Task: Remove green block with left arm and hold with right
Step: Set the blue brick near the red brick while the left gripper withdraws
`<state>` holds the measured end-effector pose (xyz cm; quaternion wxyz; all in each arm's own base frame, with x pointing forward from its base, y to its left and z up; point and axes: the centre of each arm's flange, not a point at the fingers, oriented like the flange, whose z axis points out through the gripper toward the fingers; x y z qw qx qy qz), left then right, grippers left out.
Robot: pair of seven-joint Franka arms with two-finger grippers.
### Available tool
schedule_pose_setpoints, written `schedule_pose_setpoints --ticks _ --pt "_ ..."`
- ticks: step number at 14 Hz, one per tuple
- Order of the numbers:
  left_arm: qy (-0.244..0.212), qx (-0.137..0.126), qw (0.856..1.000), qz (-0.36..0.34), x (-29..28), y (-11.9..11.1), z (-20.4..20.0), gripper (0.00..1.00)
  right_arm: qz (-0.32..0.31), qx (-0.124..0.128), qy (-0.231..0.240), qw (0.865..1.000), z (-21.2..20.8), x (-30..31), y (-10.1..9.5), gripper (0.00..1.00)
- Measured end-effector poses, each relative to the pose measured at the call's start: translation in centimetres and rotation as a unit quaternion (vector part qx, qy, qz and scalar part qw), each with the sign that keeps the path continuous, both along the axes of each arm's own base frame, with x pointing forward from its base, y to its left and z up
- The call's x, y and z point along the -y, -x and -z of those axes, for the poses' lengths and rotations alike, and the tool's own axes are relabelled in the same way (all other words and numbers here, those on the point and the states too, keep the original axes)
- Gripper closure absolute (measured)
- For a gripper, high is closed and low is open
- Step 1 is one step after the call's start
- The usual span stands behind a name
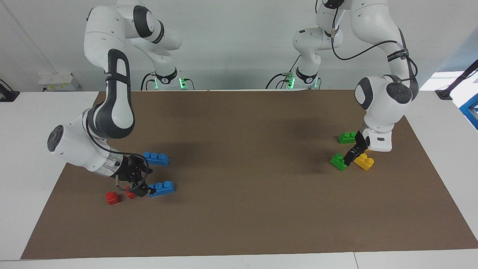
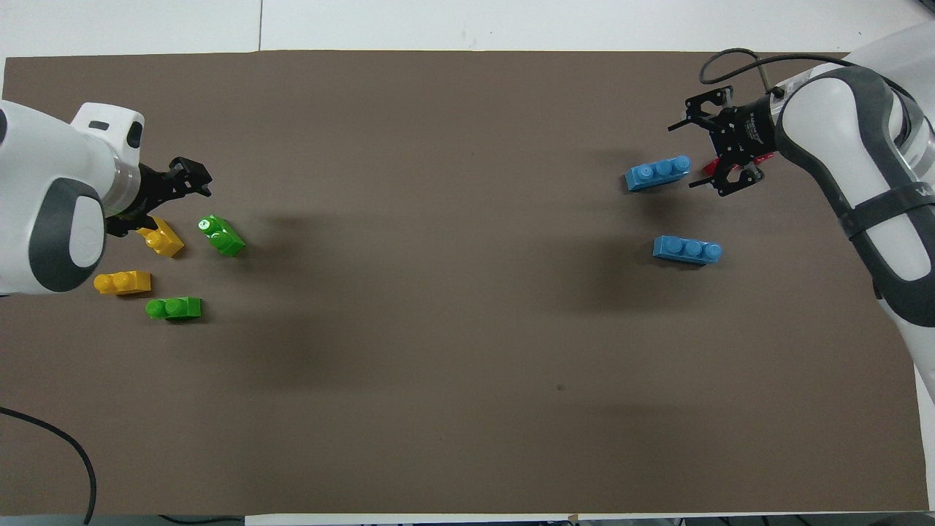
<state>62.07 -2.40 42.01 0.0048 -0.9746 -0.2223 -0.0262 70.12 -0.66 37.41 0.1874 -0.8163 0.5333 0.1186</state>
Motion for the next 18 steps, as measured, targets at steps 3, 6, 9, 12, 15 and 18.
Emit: schedule_pose_setpoints --ticks 3,6,9,12,15,18 --pt "-0.005 -0.014 0.997 0.070 0.0 -0.1 -5.3 0.00 -0.022 0.028 0.022 0.999 -4.1 -1.4 0.6 0.00" --pt "-0.008 -0.015 0.995 0.100 0.8 1.1 -8.6 0.00 -0.089 0.070 0.047 0.992 -7.6 -3.6 1.2 0.00" --pt "-0.014 -0.015 0.988 0.151 0.7 3.7 -13.2 0.00 -0.209 0.110 0.092 0.967 -11.9 -4.6 2.9 0.00" --pt "-0.020 -0.009 0.985 0.170 0.7 6.0 -16.5 0.00 -0.307 0.136 0.127 0.933 -15.8 -4.5 4.9 0.00" --pt "-0.020 -0.032 0.979 0.198 0.8 8.1 -17.5 0.00 -0.364 0.145 0.153 0.907 -18.7 -4.1 6.5 0.00" --pt "-0.019 -0.052 0.975 0.217 0.4 9.6 -18.0 0.00 -0.408 0.142 0.171 0.886 -21.0 -3.5 8.2 0.00"
